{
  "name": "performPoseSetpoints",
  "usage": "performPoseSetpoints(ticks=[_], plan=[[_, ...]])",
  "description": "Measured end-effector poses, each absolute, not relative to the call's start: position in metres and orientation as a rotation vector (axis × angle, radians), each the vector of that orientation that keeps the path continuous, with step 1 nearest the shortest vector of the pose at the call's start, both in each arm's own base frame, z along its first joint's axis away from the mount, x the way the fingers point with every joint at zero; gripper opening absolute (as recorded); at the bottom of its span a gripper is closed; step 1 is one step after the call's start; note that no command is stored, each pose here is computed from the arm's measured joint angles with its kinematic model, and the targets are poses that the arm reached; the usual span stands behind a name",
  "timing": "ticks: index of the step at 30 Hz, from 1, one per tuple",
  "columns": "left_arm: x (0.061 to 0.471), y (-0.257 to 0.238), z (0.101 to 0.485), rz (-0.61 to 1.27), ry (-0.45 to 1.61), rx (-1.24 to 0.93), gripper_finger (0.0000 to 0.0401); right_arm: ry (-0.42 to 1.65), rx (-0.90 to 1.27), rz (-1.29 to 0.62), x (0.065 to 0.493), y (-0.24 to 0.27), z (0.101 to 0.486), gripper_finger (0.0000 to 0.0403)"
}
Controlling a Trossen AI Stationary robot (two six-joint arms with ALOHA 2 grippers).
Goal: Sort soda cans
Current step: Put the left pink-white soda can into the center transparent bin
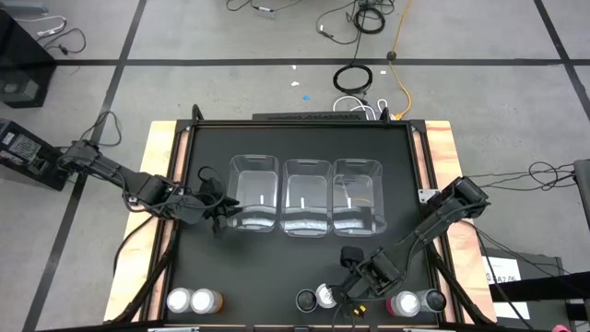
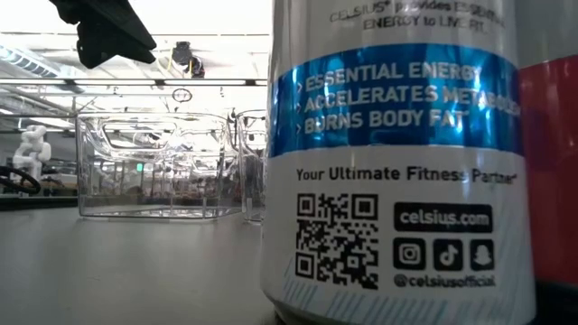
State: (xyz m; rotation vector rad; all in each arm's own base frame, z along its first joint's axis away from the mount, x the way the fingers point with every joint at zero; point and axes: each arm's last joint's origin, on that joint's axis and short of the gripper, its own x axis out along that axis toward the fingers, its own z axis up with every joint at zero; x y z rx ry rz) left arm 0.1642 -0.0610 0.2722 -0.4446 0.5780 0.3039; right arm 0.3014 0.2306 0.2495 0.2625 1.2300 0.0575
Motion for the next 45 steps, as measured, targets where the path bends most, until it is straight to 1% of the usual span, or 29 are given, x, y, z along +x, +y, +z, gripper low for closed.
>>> performPoseSetpoints(ticks=[7,18,26,30,38,40,45], plan=[[0.164,-0.061,0.272,0.304,0.578,-0.445,0.0121,1.199,0.227,0.113,0.311,0.237,0.240,0.0391],[0.164,-0.061,0.272,0.304,0.579,-0.444,0.0121,1.177,0.242,0.119,0.325,0.244,0.219,0.0391],[0.164,-0.061,0.272,0.304,0.579,-0.444,0.0121,1.144,0.243,0.106,0.330,0.243,0.219,0.0390],[0.164,-0.061,0.272,0.310,0.575,-0.441,0.0121,1.139,0.230,0.119,0.330,0.243,0.219,0.0371],[0.164,-0.061,0.272,0.313,0.574,-0.440,0.0121,1.141,0.230,0.111,0.332,0.240,0.219,0.0298],[0.164,-0.061,0.272,0.313,0.574,-0.440,0.0121,1.141,0.231,0.110,0.332,0.239,0.219,0.0291],[0.164,-0.061,0.272,0.313,0.575,-0.439,0.0121,1.141,0.232,0.111,0.332,0.239,0.219,0.0296]])
